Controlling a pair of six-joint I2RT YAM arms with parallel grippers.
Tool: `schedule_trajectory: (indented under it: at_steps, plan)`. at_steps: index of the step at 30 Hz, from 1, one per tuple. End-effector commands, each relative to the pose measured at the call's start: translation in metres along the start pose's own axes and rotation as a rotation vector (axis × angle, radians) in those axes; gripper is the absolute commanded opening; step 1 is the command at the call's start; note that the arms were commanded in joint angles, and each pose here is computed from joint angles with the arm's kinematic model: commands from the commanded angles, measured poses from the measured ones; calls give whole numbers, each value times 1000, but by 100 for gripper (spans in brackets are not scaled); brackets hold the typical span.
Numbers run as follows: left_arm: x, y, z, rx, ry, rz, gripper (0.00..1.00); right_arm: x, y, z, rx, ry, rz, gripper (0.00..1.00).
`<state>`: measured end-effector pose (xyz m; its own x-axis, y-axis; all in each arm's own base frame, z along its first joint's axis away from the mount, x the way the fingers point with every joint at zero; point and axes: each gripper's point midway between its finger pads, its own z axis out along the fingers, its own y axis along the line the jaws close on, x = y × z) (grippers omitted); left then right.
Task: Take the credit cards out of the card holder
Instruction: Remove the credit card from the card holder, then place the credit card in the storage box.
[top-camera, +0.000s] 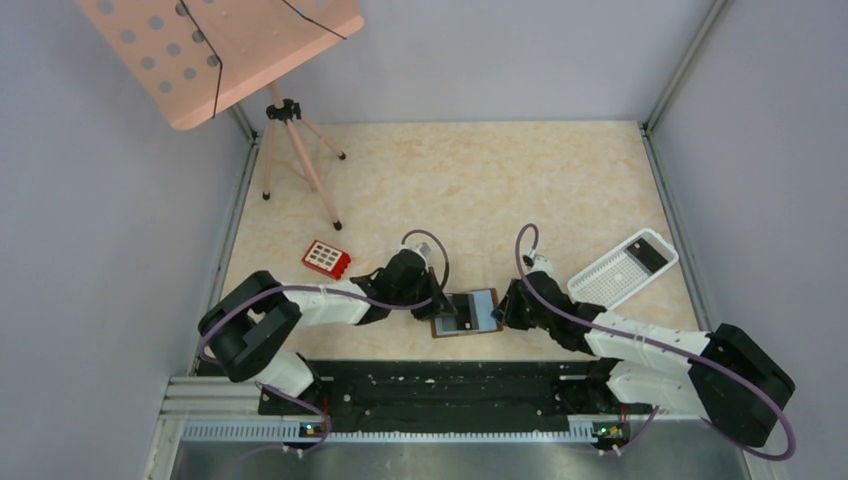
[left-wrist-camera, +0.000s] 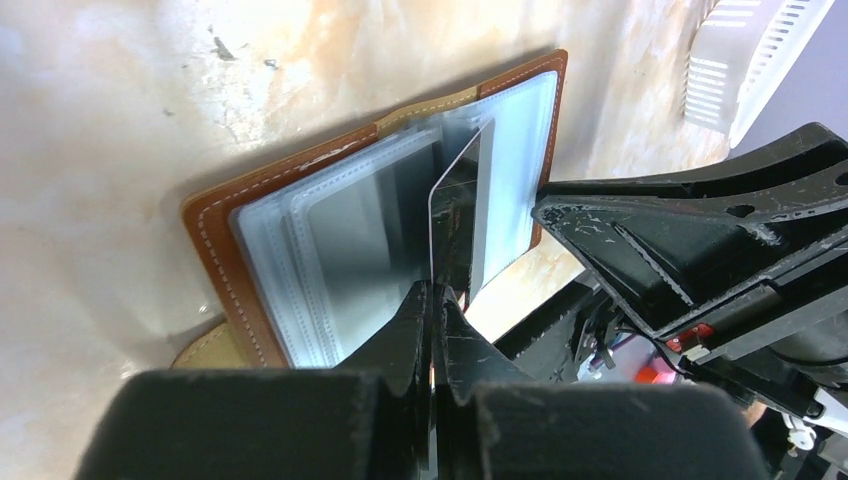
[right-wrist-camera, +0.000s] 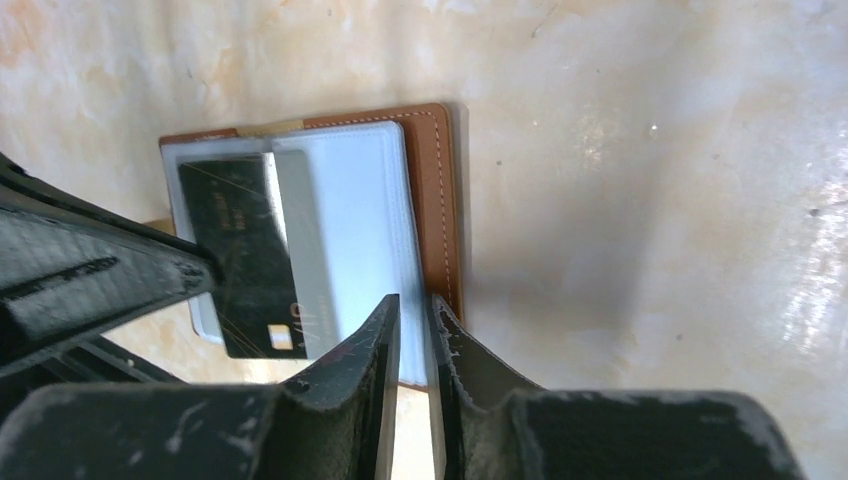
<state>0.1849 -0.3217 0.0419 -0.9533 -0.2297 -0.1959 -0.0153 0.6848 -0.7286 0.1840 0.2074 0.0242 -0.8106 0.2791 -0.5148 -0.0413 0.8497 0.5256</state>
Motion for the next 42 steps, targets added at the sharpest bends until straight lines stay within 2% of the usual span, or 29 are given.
schedule_trajectory:
  at_steps: [1, 7, 10, 20, 24, 28, 33, 37, 42]
  plan:
    - [-7, 8, -13, -29, -41, 44, 0, -16, 11, -11, -19, -15, -68, 17]
    - [-7, 1, -23, 21, -61, 71, 0, -35, 47, -29, -178, -53, -118, 23]
    - [-8, -3, -28, 39, -59, 109, 0, -43, 68, -39, -273, -57, -194, 26]
    - [-12, -6, -55, 44, -101, 258, 0, -73, 79, -70, -308, -109, -277, 33]
    - [-6, -23, -64, 137, -77, 334, 0, -73, 84, -74, -326, -87, -335, 38]
    - [7, -39, -77, 238, -23, 439, 0, -74, 95, -80, -367, -62, -412, 40]
    - [23, -54, -92, 353, 40, 546, 0, -59, 117, -87, -520, 46, -526, 40]
    - [34, -63, -102, 423, 92, 589, 0, -45, 128, -88, -612, 128, -568, 47]
    - [37, -69, -108, 465, 91, 596, 0, -43, 141, -91, -701, 131, -579, 49]
